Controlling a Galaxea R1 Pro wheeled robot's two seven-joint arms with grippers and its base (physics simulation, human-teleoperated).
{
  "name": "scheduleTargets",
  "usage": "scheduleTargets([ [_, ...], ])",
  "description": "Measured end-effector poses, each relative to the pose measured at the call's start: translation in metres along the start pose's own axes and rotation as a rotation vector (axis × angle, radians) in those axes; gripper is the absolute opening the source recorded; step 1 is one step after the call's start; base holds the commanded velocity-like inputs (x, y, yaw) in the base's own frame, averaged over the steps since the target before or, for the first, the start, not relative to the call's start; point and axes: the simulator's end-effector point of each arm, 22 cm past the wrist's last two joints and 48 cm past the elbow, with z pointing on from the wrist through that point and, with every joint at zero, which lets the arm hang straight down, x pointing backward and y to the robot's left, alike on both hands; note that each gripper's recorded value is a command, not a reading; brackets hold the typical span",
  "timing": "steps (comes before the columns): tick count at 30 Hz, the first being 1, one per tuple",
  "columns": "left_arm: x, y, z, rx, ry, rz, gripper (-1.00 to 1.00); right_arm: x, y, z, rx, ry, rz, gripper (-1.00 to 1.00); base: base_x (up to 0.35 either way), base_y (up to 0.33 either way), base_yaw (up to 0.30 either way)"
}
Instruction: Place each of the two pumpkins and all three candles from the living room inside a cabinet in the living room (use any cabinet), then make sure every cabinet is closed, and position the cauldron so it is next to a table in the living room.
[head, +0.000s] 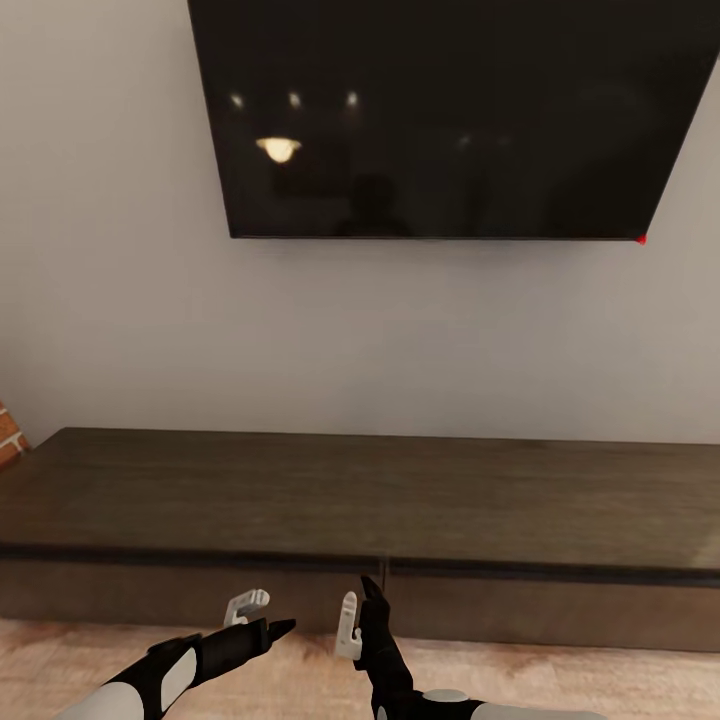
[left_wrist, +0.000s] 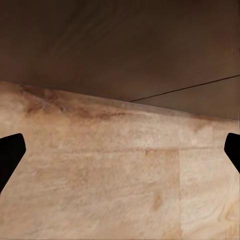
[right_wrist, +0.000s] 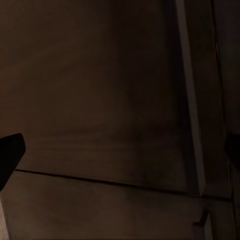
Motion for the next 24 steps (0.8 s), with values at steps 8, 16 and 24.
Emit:
scheduleTargets([
  [8,0.0008,0.0004,0.0,-0.001,0.002,-0.001,1.0,0.0002,-0.0003,0.0003,0.0,0.0,0.0,1.0,0.096,0.0,0.0],
  [16,0.0005,0.0003,-0.0001,0.001,0.002,0.0,1.0,0.0006,-0.0002,0.0003,0.0,0.001,-0.001,1.0,0.004,0.0,0.0],
  [24,0.0004,-0.0009,0.0001,0.005,0.002,0.001,1.0,0.0006,0.0001,0.0002,0.0,0.001,-0.001,1.0,0.0,0.0,0.0],
])
